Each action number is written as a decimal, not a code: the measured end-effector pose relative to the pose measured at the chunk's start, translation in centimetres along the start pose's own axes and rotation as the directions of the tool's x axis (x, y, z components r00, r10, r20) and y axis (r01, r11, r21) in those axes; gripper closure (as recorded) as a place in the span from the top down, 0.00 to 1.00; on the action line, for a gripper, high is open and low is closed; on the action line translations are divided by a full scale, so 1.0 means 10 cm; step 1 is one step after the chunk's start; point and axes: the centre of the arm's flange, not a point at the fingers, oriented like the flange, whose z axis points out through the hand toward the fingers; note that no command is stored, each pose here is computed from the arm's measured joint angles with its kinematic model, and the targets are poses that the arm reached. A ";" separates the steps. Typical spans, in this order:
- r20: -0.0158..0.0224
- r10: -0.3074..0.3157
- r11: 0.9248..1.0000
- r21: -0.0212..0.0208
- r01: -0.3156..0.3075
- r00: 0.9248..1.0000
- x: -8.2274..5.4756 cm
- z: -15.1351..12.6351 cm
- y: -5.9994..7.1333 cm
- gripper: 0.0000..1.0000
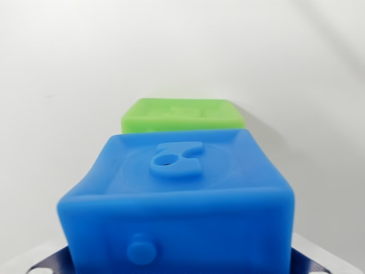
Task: Stack cube
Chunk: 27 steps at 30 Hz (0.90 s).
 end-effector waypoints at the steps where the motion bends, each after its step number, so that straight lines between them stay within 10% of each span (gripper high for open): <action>1: 0.000 0.000 1.000 0.000 0.000 1.000 0.00 0.01 0.00 0.00; 17: -0.003 0.000 1.000 -0.001 0.000 1.000 0.01 0.11 0.00 0.00; 18: -0.003 0.000 1.000 -0.001 0.000 1.000 0.01 0.11 0.00 1.00; 27: -0.003 0.000 1.000 -0.001 0.000 1.000 0.01 0.11 0.00 1.00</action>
